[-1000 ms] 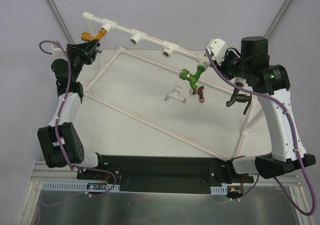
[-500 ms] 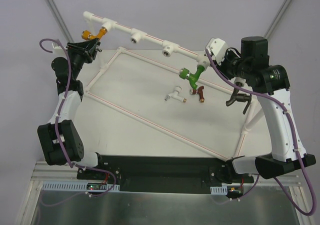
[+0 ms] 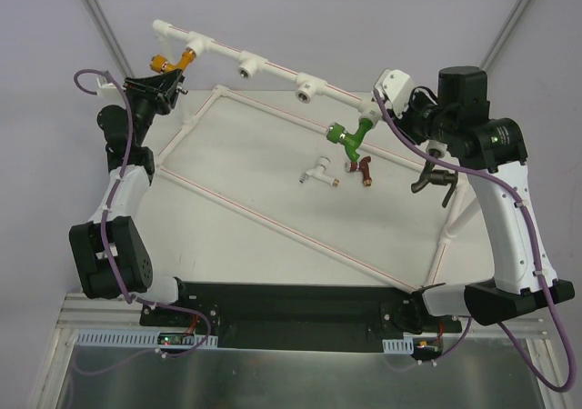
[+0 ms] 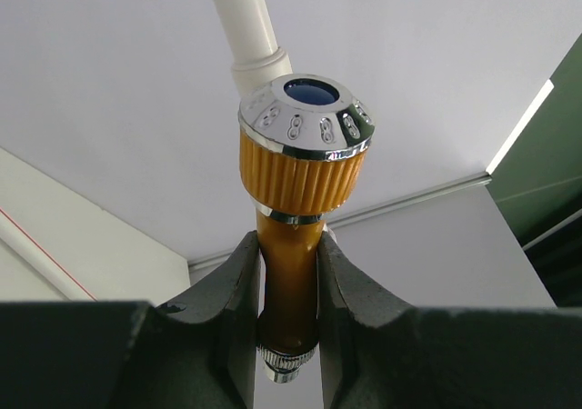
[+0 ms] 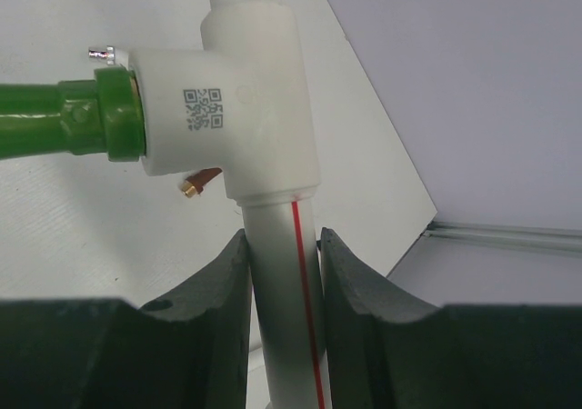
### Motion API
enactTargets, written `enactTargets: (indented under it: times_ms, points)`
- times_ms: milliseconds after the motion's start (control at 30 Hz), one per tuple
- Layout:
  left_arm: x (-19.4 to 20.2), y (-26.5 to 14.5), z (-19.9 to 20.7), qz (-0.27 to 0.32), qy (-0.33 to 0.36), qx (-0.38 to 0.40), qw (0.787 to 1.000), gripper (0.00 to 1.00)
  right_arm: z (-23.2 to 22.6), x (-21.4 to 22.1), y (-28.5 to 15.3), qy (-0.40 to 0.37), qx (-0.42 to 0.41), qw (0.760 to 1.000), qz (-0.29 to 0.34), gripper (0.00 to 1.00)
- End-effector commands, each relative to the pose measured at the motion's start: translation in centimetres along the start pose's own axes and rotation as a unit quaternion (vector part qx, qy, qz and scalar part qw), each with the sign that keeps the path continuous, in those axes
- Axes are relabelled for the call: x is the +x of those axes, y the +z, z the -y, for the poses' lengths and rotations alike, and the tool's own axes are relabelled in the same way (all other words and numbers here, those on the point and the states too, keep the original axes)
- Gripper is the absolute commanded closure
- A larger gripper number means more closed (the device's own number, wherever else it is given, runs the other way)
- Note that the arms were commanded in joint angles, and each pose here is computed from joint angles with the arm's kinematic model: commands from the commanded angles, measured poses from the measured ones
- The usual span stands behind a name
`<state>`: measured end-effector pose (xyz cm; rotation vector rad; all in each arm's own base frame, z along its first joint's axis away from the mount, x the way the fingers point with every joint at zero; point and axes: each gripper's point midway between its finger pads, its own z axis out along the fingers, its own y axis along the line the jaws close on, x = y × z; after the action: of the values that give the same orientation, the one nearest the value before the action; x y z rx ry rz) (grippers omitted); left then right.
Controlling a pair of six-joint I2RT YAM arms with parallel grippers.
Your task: Install the water faucets
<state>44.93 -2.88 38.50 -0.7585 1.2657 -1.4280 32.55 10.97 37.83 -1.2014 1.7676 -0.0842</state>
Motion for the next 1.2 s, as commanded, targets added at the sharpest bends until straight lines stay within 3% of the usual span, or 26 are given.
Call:
enactTargets:
  times_ms: [0,167,1167]
  points:
    - [2.0,0.4,-1.2,-0.026,0.038,-0.011,0.999,1.0,-1.6,1.0,-0.9,0.048,-0.011,0.999,-0.02,0.98]
    - [1.9,0.4,-0.9,-0.027,0.078,-0.024,0.996,1.0,-1.7,0.9,-0.8,0.047,-0.013,0.999,-0.019,0.98]
    - [2.7,0.9,-4.6,-0.081,0.161,-0.058,0.982,1.0,-1.9,0.7,-0.9,0.036,-0.017,0.999,-0.016,0.98]
